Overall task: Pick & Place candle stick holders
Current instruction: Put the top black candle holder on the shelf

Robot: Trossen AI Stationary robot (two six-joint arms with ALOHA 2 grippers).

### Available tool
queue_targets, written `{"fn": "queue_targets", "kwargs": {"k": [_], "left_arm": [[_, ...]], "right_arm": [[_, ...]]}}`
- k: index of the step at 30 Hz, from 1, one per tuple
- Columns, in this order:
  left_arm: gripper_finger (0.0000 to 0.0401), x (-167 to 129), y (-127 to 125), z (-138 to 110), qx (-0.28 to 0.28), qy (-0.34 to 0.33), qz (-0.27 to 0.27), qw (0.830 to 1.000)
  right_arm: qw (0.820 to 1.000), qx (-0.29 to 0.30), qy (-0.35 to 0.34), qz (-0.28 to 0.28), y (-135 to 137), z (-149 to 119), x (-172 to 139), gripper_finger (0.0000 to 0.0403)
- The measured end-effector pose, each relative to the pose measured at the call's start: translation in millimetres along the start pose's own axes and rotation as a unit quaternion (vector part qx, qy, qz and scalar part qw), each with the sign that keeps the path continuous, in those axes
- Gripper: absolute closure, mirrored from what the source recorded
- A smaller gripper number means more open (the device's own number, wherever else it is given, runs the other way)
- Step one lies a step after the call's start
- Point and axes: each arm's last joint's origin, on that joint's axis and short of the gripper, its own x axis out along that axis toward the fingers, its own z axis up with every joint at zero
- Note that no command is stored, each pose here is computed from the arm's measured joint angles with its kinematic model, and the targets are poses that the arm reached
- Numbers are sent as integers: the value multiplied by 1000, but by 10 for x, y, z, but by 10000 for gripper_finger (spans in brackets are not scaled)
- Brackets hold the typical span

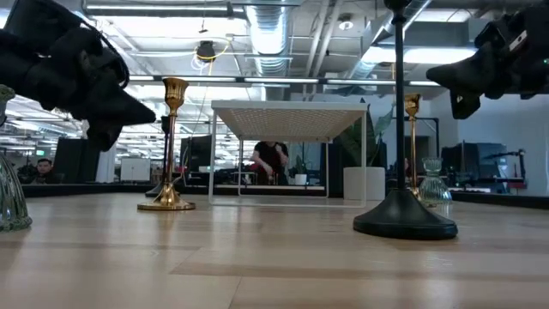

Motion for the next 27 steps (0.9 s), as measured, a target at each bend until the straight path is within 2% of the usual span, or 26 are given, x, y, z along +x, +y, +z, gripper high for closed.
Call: {"fn": "queue_targets", "kwargs": {"k": [4,9,18,27], "left_arm": [[371,-3,-38,68,-33,-34,-21,999],[371,-7,-54,98,-28,-50,-29,998],[371,-7,-58,103,-30,-52,-31,998],[373,-13,-71,138,-29,-73,-34,996]], "right_arm": [[1000,12,-6,1,2,11,0,403],[1000,15,-6,2,3,11,0,403],[989,149,-10,4,5,21,0,403],[988,154,-25,7,8,50,-1,403]]}}
